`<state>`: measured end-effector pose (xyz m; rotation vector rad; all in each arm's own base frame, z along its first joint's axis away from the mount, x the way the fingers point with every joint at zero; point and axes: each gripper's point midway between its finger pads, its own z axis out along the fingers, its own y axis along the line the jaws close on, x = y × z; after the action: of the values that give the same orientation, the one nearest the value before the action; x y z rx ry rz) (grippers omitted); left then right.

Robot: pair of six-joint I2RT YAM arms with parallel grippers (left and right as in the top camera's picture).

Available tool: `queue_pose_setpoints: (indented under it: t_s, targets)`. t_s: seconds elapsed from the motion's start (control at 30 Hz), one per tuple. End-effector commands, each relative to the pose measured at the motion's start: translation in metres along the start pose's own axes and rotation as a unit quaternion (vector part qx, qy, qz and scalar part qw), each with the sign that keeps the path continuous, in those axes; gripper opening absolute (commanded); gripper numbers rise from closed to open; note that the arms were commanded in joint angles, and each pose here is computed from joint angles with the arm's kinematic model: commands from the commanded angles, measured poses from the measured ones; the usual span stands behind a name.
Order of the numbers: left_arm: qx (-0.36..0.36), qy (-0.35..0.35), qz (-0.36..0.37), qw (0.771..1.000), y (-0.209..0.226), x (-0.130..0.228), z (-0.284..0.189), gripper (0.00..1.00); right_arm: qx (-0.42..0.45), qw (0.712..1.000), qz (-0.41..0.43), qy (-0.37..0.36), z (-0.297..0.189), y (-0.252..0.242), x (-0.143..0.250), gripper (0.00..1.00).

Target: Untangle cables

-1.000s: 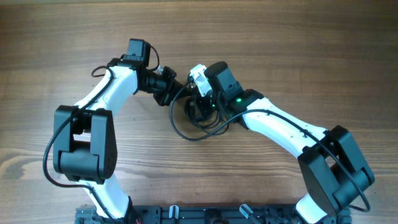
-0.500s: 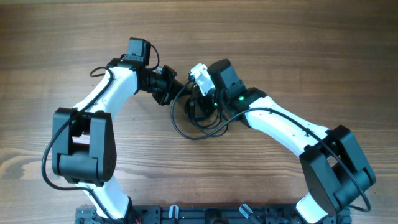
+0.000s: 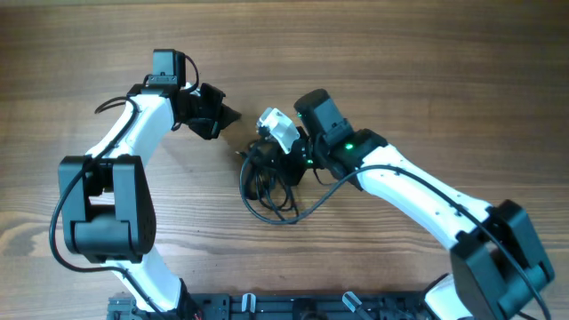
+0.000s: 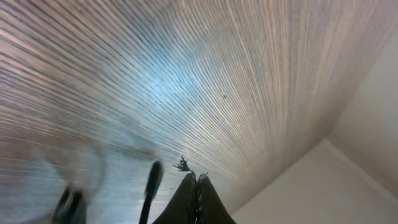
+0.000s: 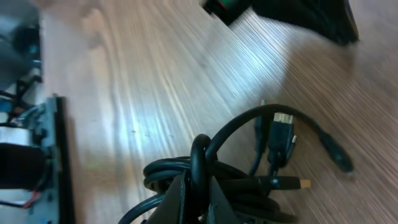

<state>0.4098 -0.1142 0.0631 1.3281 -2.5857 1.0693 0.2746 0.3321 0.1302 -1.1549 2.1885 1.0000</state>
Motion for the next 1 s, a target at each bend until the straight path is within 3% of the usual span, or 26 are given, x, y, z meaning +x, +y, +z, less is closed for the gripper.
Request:
queue_pose_setpoints:
  t_s: [0.0,0.27,0.5,0.63,0.97]
  targets:
    - [0.010,0.026,0.010,1.000,-0.006,0.011,-0.002,0.04,-0.034,0.998,-0.038,-0.033,-0.017,0.022,-0.020,0.04]
    - [0.038,0.122,0.008,0.992,-0.004,0.041,-0.018,0.04,0.102,0.994,0.008,-0.021,-0.019,-0.026,-0.016,0.04]
    - [0.040,0.189,-0.032,0.981,-0.001,0.067,-0.026,0.13,0.109,0.994,0.014,-0.026,-0.018,-0.030,-0.018,0.04]
    - [0.052,0.219,-0.043,0.973,-0.005,0.077,-0.031,0.23,0.121,0.992,0.025,-0.039,-0.019,-0.034,-0.023,0.04]
    - [0.063,0.293,-0.061,0.952,-0.014,0.113,-0.036,0.25,0.122,0.991,0.023,-0.042,-0.019,-0.034,-0.025,0.04]
